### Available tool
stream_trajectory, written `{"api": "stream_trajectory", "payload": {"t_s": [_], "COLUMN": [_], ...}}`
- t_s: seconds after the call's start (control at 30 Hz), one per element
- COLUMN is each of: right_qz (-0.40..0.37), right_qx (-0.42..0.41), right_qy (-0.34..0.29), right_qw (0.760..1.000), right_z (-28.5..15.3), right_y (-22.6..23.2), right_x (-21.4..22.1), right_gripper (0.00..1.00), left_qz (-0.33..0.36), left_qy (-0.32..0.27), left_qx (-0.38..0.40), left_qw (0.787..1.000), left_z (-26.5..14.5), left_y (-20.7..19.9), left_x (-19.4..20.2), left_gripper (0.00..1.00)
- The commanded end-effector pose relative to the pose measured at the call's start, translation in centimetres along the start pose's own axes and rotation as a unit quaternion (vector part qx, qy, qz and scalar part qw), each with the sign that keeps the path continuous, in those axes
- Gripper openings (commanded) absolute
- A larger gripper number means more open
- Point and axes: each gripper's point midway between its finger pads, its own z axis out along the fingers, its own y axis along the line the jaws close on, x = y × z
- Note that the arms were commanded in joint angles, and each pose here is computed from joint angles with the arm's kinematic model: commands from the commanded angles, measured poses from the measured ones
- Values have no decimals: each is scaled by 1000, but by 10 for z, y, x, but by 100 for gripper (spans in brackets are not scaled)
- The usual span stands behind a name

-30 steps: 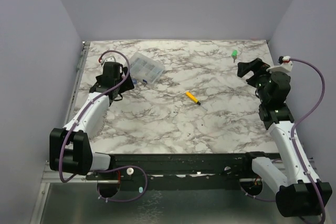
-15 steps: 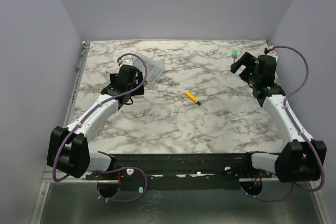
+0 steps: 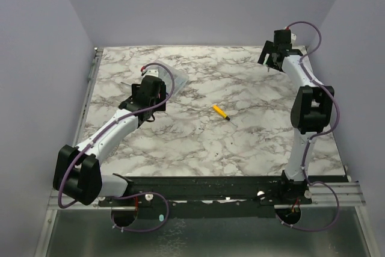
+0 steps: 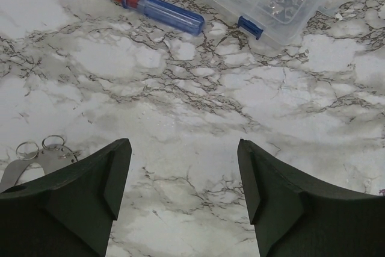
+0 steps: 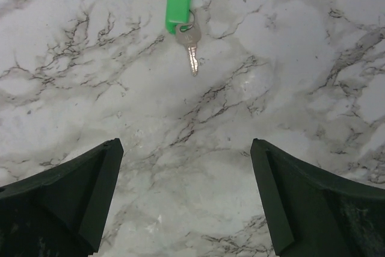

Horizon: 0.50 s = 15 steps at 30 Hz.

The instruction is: Put the keys on the keyring

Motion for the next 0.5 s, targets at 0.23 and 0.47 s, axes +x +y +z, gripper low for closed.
{"api": "stream_trajectory", "payload": {"t_s": [0.23, 0.47], "right_qz": [-47, -36], "right_qx": [8, -29], "right_qy": [31, 5], "right_qw": [998, 999], "right_z": [87, 120], "right_y": [-4, 4], "right_x": [-19, -26], "right_gripper": [100, 100], "left_qz": [8, 8], "left_qy": [-18, -20], "left_qx": [8, 5], "left_qw": [1000, 1000], "left_z": [-9, -10], "left_y": [-3, -2], "left_x": [-14, -14], "left_gripper": [77, 77]}}
